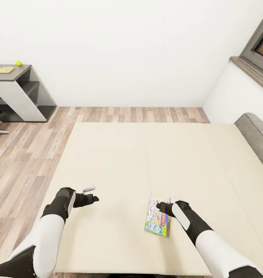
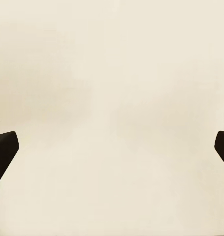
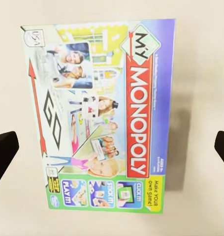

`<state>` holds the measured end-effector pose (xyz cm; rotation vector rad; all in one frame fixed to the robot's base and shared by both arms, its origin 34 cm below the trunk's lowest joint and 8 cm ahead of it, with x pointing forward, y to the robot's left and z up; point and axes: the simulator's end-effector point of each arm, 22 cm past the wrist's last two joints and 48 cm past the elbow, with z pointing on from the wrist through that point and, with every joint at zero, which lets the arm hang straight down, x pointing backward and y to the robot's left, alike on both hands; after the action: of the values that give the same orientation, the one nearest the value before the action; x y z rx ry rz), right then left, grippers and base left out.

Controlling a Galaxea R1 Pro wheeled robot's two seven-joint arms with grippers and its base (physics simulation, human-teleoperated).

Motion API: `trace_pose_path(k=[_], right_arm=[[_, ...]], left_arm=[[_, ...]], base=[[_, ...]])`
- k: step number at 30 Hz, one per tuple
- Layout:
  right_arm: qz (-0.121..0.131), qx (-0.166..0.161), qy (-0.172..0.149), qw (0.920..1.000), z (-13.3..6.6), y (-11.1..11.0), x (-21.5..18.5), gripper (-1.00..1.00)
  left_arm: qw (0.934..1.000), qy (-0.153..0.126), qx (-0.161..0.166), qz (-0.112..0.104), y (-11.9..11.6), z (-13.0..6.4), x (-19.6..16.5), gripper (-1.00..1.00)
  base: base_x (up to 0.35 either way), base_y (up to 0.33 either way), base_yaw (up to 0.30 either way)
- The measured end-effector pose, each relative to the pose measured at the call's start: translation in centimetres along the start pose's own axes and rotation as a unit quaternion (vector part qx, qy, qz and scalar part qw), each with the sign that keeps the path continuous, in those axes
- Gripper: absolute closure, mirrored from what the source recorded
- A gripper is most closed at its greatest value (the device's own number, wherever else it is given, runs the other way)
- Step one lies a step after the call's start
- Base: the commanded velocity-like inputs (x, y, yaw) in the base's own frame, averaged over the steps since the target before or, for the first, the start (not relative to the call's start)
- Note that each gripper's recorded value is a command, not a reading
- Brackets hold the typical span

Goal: Put all the toys in the child's room - the three board games (two on the bed and one on the table), the two jigsaw puzzles on the table, and the tennis ball on the table - inside the toy box on the table in the child's room.

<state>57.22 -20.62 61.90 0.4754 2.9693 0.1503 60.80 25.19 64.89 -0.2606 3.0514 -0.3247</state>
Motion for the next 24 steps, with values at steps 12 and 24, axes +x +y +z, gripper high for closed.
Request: trace_pose_path(k=[12,24], right_arm=[[0.001,0.003,0.009,1.0,0.8,-0.3,0.8,-1.0],[0.004,0.003,-0.005,1.0,1.1,-0.3,0.3,-1.0]], left_arm=[[1.0,0.009,-0.002,-0.002,0.4,0.9,0.7,-1.0],[0.9999,0.007,-0.006,-0.004,1.0,1.0,0.5,-1.0]], base=[[0.0,0.0,0.0],[0.0,0.0,0.0]])
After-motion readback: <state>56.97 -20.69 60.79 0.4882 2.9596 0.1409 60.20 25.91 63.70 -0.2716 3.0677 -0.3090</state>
